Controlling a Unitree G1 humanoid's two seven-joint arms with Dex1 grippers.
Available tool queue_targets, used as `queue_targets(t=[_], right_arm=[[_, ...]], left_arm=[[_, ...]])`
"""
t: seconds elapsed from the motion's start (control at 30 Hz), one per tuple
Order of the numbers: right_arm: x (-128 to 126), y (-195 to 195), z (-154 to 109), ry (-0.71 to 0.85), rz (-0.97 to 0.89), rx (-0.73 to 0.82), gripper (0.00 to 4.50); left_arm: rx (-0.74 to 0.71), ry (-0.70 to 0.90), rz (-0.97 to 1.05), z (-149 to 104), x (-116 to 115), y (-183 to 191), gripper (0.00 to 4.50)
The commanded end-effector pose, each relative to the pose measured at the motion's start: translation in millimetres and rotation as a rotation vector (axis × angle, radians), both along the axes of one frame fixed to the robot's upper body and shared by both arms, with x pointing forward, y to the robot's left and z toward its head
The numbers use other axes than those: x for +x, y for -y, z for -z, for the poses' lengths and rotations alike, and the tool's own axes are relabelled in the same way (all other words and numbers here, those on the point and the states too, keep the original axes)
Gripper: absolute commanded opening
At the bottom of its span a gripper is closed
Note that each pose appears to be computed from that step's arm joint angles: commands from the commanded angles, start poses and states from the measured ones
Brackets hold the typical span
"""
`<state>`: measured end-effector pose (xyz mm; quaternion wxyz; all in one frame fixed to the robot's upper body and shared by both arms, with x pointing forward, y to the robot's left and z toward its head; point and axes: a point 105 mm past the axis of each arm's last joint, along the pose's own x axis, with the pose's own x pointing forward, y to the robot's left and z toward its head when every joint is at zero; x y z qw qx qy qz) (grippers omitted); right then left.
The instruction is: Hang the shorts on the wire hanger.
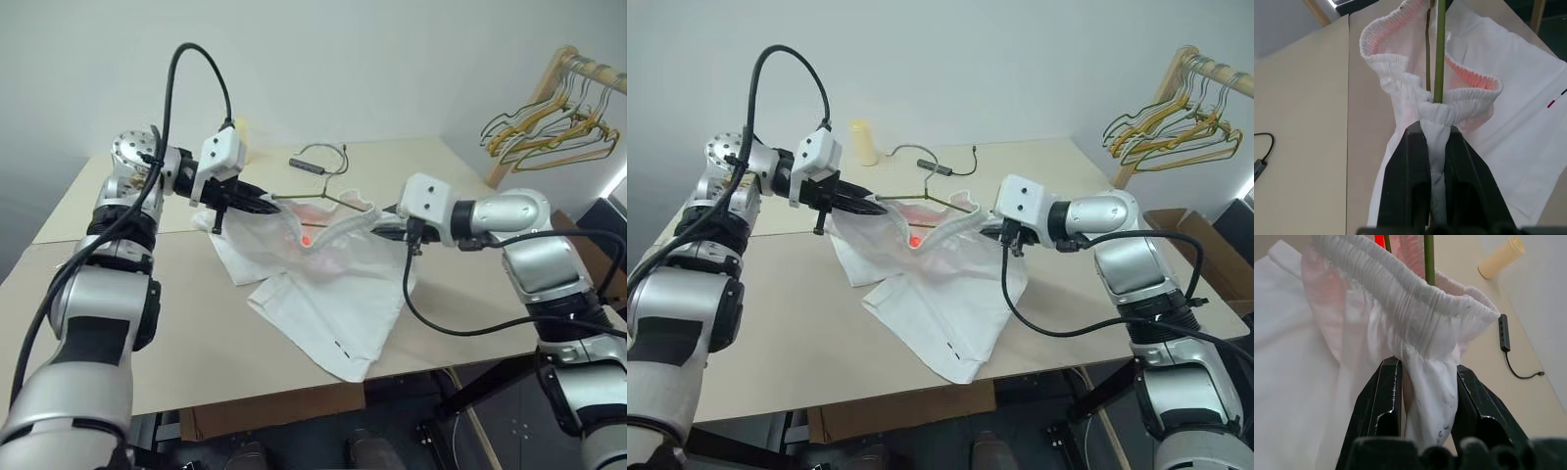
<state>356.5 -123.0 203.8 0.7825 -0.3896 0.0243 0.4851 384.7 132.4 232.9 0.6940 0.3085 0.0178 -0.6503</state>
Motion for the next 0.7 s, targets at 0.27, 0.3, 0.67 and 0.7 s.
queue_targets(t=[0.27,0.3,0.67,0.7], right_arm=[[-4.9,2.0,-15.8,-0.091,-0.026,0.086,1.02],[-4.9,2.6,-16.2,-0.094,-0.02,0.091,0.68],[-7.5,8.7,-14.2,-0.107,0.019,0.122,0.0],[-8.1,8.6,-14.2,-0.108,0.023,0.128,0.0]], left_arm=[[-0.027,0.044,0.025,-14.8,-4.0,-0.5,0.05],[-0.022,0.043,0.023,-13.4,-3.7,-1.5,0.05],[-0.071,0.026,0.006,-13.7,0.8,2.1,0.98],[-0.079,0.036,0.001,-14.7,1.8,2.7,1.29]])
